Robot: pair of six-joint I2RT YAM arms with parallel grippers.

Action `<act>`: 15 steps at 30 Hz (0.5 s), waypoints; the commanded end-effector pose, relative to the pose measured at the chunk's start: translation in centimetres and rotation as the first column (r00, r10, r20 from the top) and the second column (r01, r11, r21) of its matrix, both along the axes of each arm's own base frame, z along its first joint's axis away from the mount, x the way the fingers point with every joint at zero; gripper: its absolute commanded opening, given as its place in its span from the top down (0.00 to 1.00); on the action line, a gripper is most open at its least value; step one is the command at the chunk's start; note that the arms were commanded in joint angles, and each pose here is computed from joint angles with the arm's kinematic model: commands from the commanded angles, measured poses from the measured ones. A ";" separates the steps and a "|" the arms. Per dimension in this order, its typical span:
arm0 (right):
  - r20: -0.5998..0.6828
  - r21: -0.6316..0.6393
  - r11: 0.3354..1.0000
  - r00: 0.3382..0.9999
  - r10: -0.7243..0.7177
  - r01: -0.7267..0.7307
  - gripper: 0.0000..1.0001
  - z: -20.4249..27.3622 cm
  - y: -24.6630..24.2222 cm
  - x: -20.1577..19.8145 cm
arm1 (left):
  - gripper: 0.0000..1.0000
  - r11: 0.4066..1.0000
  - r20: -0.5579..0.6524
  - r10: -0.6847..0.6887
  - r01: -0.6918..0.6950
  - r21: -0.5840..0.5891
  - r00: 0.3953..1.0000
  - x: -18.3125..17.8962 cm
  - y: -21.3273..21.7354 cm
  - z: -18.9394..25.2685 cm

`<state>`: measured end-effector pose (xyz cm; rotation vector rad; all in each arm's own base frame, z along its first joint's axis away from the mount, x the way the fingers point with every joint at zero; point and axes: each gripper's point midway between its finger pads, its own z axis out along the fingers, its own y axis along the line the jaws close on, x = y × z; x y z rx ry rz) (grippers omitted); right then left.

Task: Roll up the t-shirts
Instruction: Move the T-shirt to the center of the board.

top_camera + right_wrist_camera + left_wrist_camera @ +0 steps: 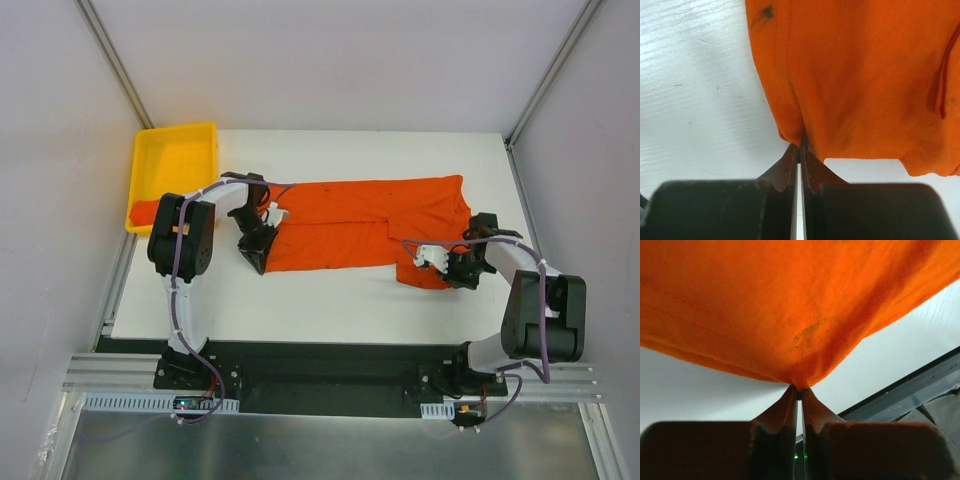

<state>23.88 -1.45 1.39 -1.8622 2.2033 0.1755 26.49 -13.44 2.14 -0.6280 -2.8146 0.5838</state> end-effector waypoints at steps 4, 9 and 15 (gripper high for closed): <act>0.036 -0.005 0.987 0.986 -0.160 0.160 0.99 1.9 -0.4 -0.5 | 1.00 1.000 0.039 0.008 -0.007 -0.020 0.999 0.9 0.4 1.8; 0.117 0.036 0.945 0.938 -0.327 0.325 0.99 6.0 -0.6 -0.4 | 1.00 1.000 0.115 -0.011 0.014 -0.024 0.993 1.5 1.2 3.4; 0.226 0.122 0.876 0.846 -0.483 0.467 0.99 10.9 -0.7 0.9 | 1.00 0.999 0.174 -0.014 0.020 -0.029 0.985 2.5 1.5 4.5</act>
